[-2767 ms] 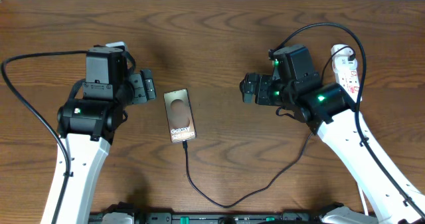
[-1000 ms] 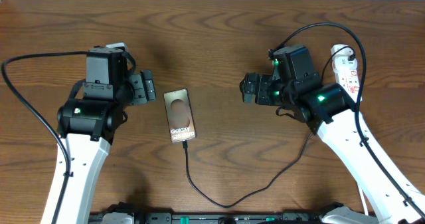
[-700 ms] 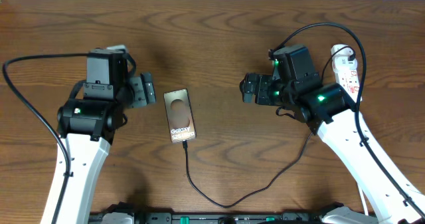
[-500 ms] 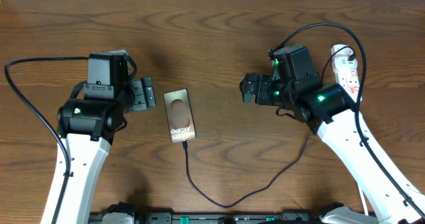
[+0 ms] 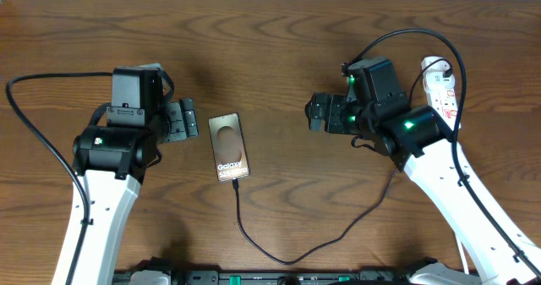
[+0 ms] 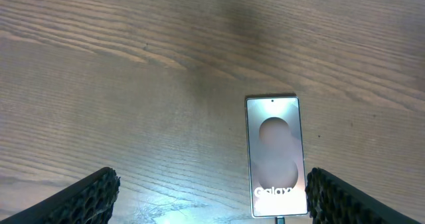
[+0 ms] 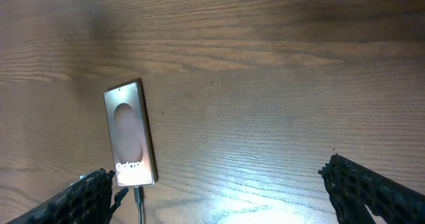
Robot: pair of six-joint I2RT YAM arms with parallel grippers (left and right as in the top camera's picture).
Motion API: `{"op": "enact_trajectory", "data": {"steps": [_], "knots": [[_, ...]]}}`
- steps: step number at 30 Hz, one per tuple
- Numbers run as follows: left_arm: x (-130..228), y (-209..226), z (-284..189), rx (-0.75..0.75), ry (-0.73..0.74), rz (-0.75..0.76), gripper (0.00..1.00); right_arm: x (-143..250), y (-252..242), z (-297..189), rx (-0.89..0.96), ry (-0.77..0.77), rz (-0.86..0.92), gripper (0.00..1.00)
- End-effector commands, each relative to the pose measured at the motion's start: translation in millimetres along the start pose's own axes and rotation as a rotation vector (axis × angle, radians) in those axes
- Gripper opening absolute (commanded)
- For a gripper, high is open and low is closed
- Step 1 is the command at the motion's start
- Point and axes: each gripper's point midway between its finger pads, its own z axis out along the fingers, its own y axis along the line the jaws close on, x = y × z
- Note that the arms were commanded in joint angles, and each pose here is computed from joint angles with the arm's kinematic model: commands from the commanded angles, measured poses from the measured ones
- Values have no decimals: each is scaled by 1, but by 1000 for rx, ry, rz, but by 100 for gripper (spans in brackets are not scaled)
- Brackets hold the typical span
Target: Plug charger to phone and switch on socket
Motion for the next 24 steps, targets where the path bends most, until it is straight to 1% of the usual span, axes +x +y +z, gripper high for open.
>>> {"op": "enact_trajectory", "data": {"steps": [1,4,6,11,15,18,19,24], "knots": [[-4,2,-3,-12,-12,21,91,-3,1,0,7,-7,-18,99],[-4,2,-3,-12,-12,21,91,-11,2,0,6,-43,-21,99],[-4,2,-3,-12,-12,21,91,-15,-3,-1,35,-65,-23,99],[-4,2,-3,-12,-12,21,91,-28,-14,-3,42,-96,5,99],[-4,2,-3,-12,-12,21,91,-45,-33,-11,0,-106,33,99],[-4,2,-3,-12,-12,21,91,-66,-52,-27,-81,-124,62,99],[-4,2,-3,-12,-12,21,91,-79,-69,-40,-131,-148,86,99],[-4,2,-3,-12,-12,21,91,-105,-118,-74,-175,-231,120,99]]}}
